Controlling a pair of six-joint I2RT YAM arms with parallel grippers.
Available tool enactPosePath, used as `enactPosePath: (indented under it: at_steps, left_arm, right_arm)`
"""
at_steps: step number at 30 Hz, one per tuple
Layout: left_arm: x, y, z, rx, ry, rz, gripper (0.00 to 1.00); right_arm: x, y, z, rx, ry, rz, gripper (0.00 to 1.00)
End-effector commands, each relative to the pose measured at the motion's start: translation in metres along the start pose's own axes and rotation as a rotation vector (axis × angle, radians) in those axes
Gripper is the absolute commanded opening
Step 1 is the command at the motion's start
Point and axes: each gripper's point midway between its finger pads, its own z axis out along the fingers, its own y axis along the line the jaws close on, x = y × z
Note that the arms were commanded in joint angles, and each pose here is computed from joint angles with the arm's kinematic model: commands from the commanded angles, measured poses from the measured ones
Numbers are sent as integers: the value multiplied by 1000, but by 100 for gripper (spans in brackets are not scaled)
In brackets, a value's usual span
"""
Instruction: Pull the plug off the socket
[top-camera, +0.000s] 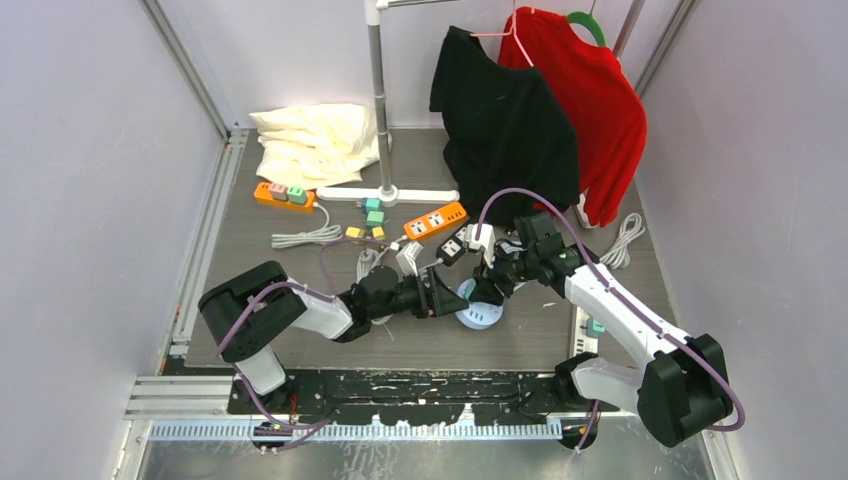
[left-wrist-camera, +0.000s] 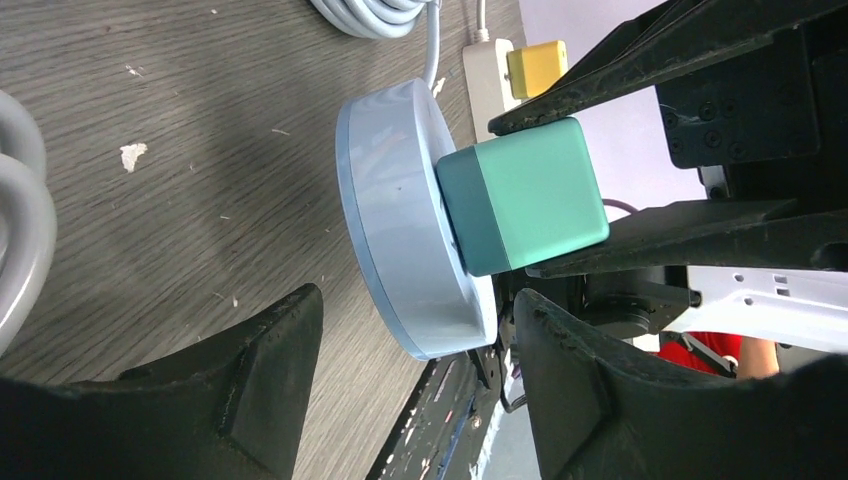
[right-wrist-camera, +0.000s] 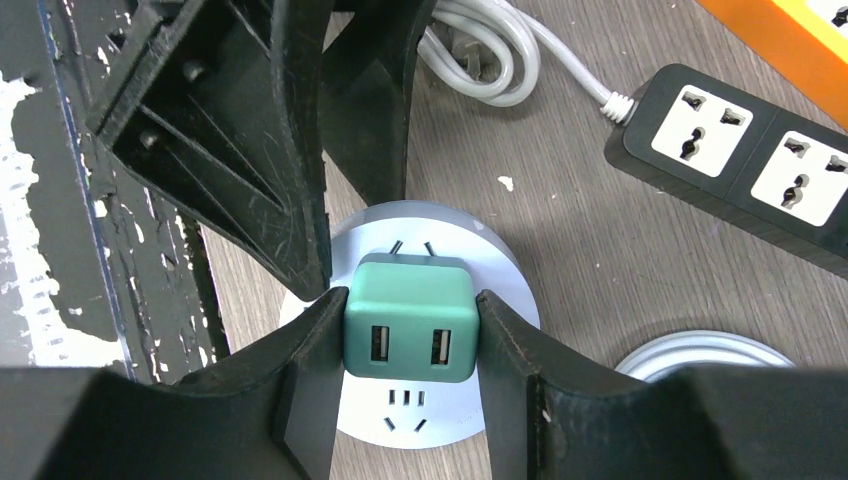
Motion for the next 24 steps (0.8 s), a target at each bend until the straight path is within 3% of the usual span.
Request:
enactPosePath:
  at_steps: [1, 7, 9, 15, 17, 20, 24]
  left_arm:
    - [-8, -15, 11, 48, -21, 3, 67]
    - [-4, -15, 21, 53, 1, -8, 59]
    - [-2, -13, 24, 47, 10, -23, 48]
    - [4, -9, 30, 51, 32, -54, 38]
    - [4, -8, 30, 52, 29, -54, 29]
    - [3, -1, 29, 39, 17, -53, 3]
    - [-3, 24, 25, -47, -24, -72, 0]
  right_arm:
    - [-30, -8, -8, 41, -90, -40, 1]
    - [-29, -8, -8, 39, -89, -41, 1]
    - [-29, -9, -9, 49, -86, -41, 1]
    - [-28, -18, -9, 96, -81, -26, 1]
    - [-27, -25, -10, 131, -73, -21, 1]
    - [-27, -30, -12, 165, -72, -20, 1]
    - [-29, -42, -18, 239, -77, -4, 1]
